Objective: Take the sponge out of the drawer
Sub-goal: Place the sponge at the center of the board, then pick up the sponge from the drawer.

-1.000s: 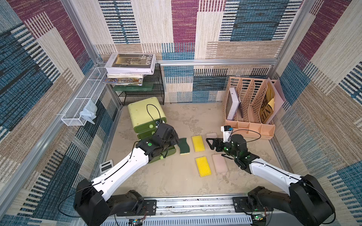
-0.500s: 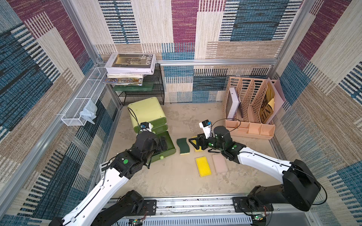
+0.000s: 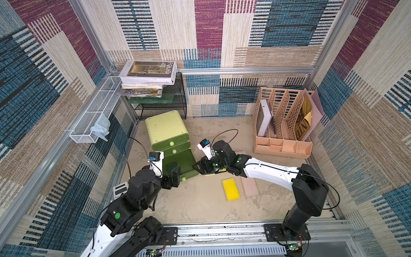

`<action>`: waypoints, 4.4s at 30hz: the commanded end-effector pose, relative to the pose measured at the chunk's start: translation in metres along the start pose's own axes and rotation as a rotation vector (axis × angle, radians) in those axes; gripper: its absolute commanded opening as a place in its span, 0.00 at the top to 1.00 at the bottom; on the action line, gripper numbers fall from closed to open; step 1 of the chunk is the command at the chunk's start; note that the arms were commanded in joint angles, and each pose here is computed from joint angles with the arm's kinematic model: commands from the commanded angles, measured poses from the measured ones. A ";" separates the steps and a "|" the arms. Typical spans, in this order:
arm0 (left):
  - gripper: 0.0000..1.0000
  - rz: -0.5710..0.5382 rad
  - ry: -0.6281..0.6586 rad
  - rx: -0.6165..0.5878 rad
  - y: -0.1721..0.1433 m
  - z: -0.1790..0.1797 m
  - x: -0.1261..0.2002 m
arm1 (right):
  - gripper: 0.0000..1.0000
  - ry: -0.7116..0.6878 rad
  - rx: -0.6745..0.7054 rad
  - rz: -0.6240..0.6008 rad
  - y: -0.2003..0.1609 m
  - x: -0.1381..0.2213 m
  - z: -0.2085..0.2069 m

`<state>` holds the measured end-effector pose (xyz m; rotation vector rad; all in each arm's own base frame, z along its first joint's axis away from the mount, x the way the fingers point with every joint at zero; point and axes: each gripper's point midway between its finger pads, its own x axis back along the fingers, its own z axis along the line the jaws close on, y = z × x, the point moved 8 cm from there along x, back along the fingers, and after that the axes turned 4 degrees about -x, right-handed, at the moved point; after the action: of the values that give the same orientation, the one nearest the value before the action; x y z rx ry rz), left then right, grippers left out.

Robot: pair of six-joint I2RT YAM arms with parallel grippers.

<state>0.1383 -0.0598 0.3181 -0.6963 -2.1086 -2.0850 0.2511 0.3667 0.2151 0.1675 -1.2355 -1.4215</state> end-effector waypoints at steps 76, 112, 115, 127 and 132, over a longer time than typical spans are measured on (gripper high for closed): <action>0.00 -0.060 0.069 -0.023 -0.005 0.010 0.006 | 0.27 -0.114 -0.078 0.218 -0.016 -0.154 0.014; 0.00 -0.069 0.075 -0.017 -0.005 0.011 0.008 | 0.33 -0.154 0.165 0.178 -0.005 -0.165 0.028; 0.00 -0.070 0.077 -0.016 -0.006 0.012 0.008 | 0.33 -0.148 0.222 0.177 -0.004 -0.162 0.034; 0.00 -0.091 0.098 -0.006 -0.005 0.015 0.013 | 0.30 -0.223 0.344 0.250 -0.006 -0.168 0.030; 0.00 -0.107 0.108 0.001 -0.004 0.017 0.016 | 0.30 -0.237 0.373 0.271 -0.008 -0.170 0.028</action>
<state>0.1265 -0.0409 0.3150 -0.5121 -2.1040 -2.1274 0.2785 0.5172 0.1324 0.0920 -1.6130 -1.0306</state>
